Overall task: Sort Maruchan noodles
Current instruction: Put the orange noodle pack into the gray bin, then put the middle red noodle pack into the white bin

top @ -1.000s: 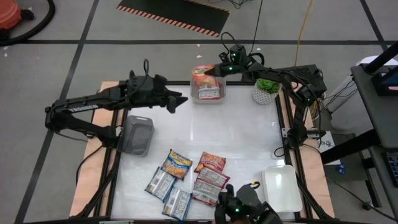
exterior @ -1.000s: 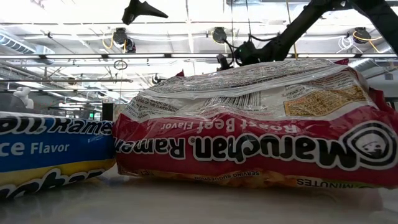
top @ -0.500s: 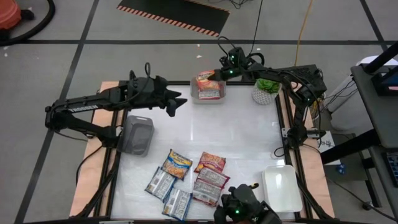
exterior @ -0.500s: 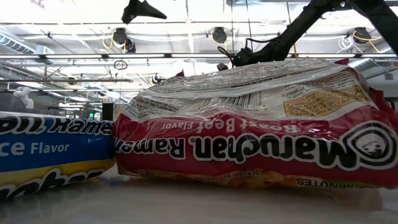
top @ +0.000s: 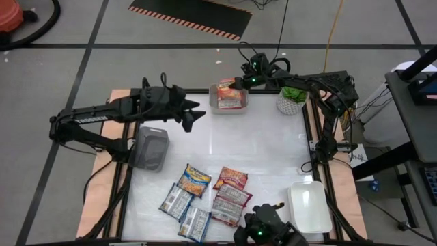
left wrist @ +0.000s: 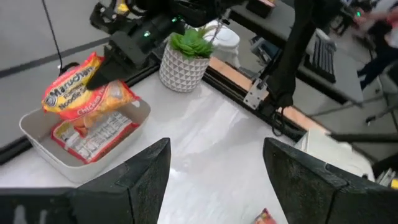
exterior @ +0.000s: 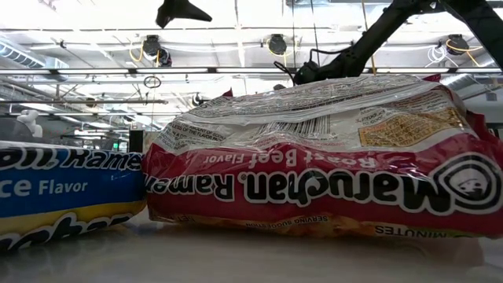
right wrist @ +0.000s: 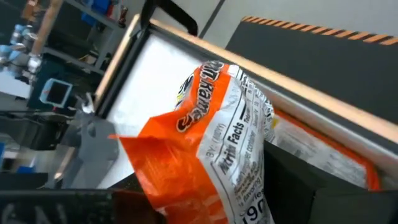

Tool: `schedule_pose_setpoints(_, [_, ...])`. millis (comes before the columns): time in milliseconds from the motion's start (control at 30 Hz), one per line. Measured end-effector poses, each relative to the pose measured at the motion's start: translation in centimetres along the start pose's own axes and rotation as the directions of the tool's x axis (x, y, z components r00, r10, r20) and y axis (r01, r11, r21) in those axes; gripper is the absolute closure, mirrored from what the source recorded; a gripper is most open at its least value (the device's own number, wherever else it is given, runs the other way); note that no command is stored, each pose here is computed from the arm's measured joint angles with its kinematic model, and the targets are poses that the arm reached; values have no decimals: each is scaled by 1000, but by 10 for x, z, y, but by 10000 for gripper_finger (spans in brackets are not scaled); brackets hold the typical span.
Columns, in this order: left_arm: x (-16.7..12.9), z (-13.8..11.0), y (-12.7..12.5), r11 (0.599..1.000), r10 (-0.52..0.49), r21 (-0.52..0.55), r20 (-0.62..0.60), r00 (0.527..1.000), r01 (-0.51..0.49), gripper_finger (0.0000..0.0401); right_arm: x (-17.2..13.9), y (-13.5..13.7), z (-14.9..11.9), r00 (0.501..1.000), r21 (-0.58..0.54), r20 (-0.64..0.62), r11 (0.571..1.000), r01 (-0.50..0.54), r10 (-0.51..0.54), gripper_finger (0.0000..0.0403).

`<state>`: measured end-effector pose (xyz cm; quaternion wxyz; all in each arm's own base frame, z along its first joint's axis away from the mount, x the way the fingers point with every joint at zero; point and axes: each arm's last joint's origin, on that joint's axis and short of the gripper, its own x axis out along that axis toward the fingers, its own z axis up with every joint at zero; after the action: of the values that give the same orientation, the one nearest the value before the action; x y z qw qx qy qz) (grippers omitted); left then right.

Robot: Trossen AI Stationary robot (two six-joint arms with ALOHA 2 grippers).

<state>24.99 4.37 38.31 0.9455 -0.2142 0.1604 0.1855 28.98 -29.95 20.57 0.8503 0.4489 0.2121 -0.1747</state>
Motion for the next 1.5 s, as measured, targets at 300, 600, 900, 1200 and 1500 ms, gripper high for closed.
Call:
schedule_pose_setpoints(300, [0,-1,-2,998,-15,58,-8,1000,16,142,6,-7,-16,999,4,-46,1000,16,-15,187])
schedule_pose_setpoints(600, [-2,-11,-4,999,-36,32,-107,994,40,142,-7,8,-5,999,-43,46,999,-2,4,140])
schedule_pose_setpoints(900, [-5,-21,-14,993,-92,61,-187,978,105,142,-51,44,5,986,-131,163,989,67,-45,132])
schedule_pose_setpoints(1200, [-7,-28,-21,984,-143,65,-244,959,163,142,-104,113,-12,978,-235,206,972,30,19,140])
schedule_pose_setpoints(1500, [-10,-33,-31,965,-178,145,-263,948,221,142,-125,168,-65,998,-385,54,923,10,11,140])
